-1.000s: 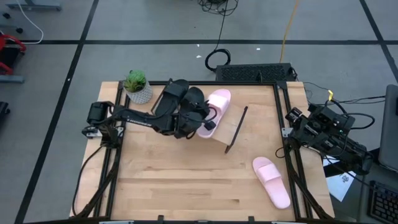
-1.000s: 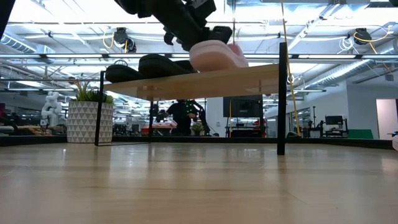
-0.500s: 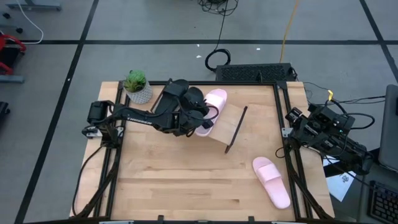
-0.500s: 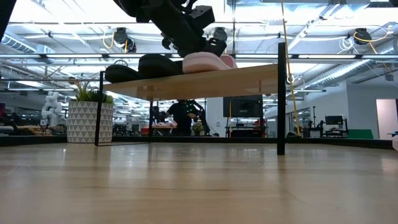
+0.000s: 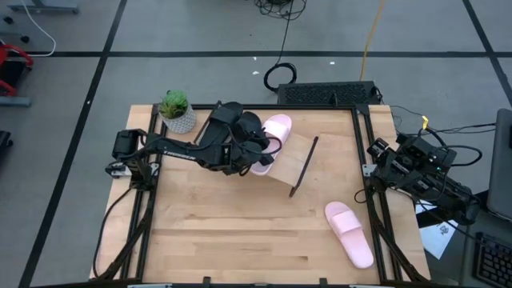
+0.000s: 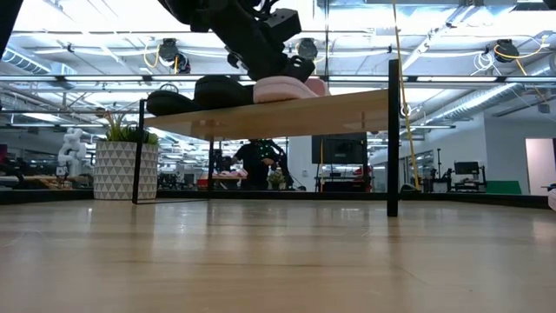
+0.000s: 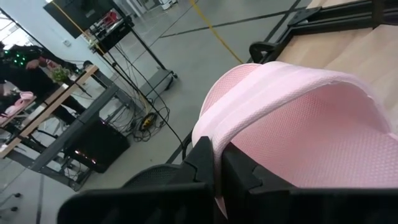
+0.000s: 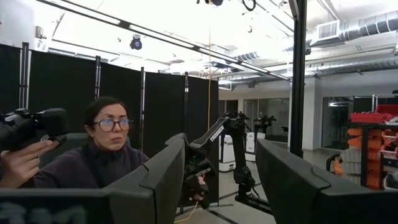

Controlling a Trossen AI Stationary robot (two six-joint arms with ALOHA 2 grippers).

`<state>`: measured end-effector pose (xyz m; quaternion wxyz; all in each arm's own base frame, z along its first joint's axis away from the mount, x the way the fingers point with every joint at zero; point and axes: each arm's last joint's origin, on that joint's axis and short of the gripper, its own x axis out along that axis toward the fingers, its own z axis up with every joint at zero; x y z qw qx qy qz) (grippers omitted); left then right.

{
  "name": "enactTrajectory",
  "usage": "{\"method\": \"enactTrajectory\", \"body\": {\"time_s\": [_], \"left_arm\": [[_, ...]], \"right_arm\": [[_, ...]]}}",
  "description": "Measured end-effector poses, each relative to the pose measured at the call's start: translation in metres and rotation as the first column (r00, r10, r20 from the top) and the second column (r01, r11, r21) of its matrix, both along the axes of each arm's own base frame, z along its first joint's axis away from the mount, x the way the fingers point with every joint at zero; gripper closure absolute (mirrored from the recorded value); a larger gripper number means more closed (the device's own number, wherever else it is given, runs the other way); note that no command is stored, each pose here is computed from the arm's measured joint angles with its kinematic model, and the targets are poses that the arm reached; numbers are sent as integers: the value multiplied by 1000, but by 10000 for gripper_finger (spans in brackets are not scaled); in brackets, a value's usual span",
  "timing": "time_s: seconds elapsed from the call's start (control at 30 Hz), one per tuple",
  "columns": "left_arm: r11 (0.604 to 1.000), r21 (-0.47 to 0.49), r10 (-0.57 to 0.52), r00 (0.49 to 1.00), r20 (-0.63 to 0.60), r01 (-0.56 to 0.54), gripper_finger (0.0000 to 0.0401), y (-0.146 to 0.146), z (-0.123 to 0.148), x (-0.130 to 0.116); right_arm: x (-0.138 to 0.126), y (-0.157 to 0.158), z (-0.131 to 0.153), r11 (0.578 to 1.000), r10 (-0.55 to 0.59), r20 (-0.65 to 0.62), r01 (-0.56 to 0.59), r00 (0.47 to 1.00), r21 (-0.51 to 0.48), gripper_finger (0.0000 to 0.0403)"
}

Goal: Pick and place slides into the shelf
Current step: Put the left pink slide on the shelf

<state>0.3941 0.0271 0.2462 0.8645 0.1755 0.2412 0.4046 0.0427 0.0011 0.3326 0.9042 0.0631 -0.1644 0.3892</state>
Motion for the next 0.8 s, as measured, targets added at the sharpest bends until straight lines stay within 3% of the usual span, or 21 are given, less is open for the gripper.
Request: {"method": "enactTrajectory", "body": {"time_s": [0.37, 0.8], "left_arm": [[999, 36, -24, 998, -52, 26, 401, 0, 1, 0], [997, 2, -72, 991, -110, 72, 401, 3, 13, -14]], "right_arm": [[0, 0, 0, 1000, 0, -1, 0, 1000, 1, 216], [1, 0, 0, 1000, -5, 2, 5, 1000, -2, 216]]}}
